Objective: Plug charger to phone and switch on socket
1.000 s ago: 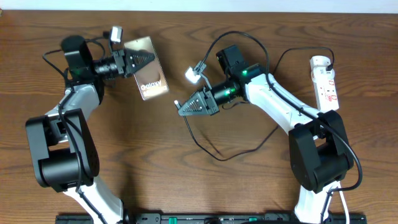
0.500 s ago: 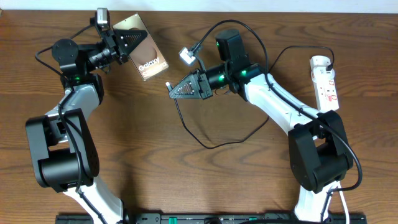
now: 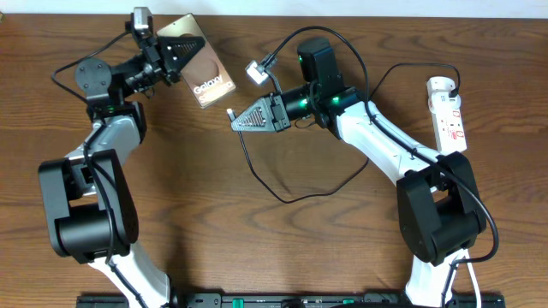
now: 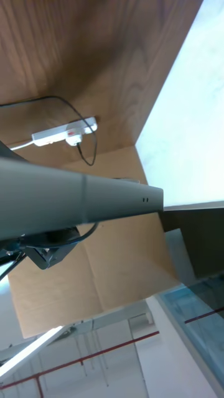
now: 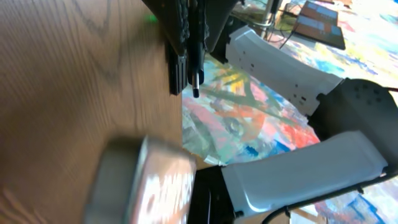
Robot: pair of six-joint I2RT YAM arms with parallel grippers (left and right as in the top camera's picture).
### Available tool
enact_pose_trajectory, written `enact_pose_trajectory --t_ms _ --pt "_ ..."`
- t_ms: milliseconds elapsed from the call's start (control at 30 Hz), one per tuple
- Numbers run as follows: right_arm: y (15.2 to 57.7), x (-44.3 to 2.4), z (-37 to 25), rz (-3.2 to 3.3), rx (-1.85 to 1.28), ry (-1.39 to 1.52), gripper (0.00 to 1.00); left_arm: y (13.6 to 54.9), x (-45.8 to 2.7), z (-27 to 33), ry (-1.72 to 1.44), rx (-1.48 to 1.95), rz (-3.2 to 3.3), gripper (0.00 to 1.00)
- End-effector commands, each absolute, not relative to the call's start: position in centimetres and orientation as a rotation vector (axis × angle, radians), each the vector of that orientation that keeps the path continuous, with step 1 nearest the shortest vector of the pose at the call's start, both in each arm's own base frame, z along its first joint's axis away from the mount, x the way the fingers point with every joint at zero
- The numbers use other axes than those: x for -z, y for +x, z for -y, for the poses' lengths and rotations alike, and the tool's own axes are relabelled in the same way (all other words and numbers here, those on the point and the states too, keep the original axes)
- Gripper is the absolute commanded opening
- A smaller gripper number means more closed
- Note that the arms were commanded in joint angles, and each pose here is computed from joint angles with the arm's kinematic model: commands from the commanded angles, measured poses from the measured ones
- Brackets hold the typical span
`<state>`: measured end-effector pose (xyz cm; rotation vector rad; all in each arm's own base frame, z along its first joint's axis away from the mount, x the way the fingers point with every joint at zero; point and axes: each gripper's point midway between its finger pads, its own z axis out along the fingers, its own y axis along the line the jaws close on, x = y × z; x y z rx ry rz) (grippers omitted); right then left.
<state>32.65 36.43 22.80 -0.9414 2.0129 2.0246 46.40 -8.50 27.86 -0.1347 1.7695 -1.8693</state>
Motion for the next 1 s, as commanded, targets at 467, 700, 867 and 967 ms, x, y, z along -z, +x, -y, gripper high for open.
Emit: enact_pose_trajectory --t_ms 467,700,867,967 --pt "32.61 -23.79 -36.69 -2.011 -2.047 -0.935 0.01 45.58 -28.78 9.78 -0.064 1.889 -1.784 0.07" --pt "32.62 -23.79 -36.69 -2.011 -2.047 -0.935 0.01 45.39 -28.68 9.88 -0.062 1.900 -1.798 0.07" --pt "32.65 -23.77 -36.70 -2.012 -2.045 -0.934 0.01 45.65 -28.82 9.75 -0.118 1.926 -1.796 0.07" --pt "32.72 -23.70 -36.74 -2.016 -2.039 -0.928 0.01 45.69 -28.84 9.73 -0.127 1.929 -1.795 0.07"
